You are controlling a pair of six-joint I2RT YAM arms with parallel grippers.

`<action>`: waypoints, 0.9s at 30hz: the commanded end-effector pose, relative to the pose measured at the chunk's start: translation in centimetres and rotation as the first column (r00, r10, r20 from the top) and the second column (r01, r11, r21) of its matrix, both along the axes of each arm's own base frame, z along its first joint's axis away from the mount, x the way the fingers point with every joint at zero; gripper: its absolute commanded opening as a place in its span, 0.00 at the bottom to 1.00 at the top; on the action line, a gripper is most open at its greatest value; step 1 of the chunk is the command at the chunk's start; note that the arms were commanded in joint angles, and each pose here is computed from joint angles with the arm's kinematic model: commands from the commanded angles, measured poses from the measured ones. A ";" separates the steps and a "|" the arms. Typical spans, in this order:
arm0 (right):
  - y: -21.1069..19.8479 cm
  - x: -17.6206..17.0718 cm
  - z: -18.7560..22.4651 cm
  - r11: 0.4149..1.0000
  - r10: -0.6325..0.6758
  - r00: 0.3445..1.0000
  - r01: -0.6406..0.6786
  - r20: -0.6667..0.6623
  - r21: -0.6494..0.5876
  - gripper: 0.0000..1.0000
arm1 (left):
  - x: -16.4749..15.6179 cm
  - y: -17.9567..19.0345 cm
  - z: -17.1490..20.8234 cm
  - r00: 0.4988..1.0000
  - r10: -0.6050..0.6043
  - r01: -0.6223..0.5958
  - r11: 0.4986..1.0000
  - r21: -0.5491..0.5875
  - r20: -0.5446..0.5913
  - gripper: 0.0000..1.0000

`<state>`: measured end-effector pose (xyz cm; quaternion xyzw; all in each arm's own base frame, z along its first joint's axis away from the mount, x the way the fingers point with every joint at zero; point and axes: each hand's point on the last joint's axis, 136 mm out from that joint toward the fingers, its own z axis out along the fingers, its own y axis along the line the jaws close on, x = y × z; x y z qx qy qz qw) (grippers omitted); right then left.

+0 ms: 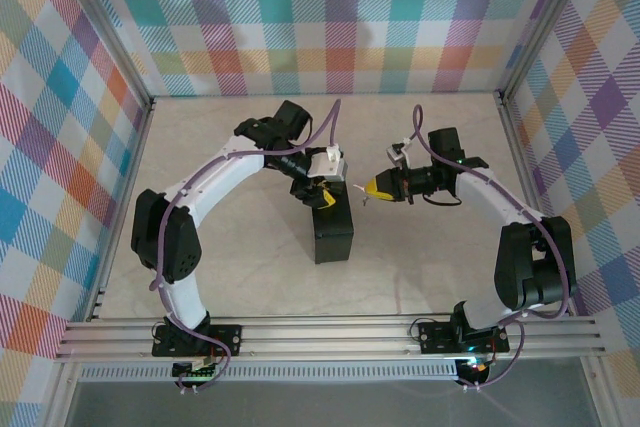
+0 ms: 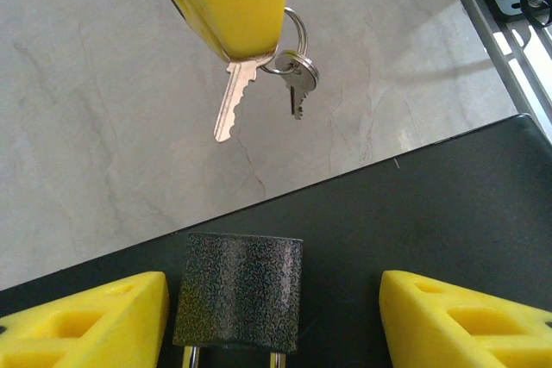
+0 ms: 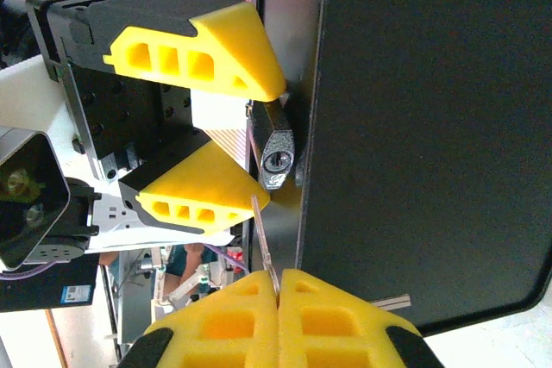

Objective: Unlock the padlock with the key

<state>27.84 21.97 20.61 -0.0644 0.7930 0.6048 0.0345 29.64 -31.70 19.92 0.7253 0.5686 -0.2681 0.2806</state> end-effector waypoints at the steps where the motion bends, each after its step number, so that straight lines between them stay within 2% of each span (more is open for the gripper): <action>1: 0.1 -0.5 0.5 0.999 0.015 0.999 -0.014 -0.029 0.030 0.00 | 0.7 -0.8 -1.1 0.999 -0.028 0.028 1.000 0.008 0.024 0.63; 7: 0.6 -0.5 0.2 0.999 0.034 0.998 -0.033 -0.045 0.029 0.00 | 1.0 -1.3 -1.5 0.999 -0.034 0.034 0.999 0.004 -0.003 0.50; 12: 0.7 -0.1 -0.1 0.999 0.037 0.998 -0.036 -0.054 0.027 0.00 | 1.1 -1.5 -1.4 1.000 -0.027 0.027 1.000 -0.004 -0.011 0.34; 18: 0.8 -0.2 0.0 0.999 0.044 0.997 -0.042 -0.057 0.033 0.00 | 1.1 -1.5 -1.4 1.000 -0.022 0.023 1.000 0.010 -0.020 0.22; 27: 1.1 -0.3 0.5 0.995 0.070 0.995 -0.065 -0.077 0.073 0.00 | 1.0 -1.3 -1.8 1.000 -0.003 0.003 1.000 -0.013 0.004 0.19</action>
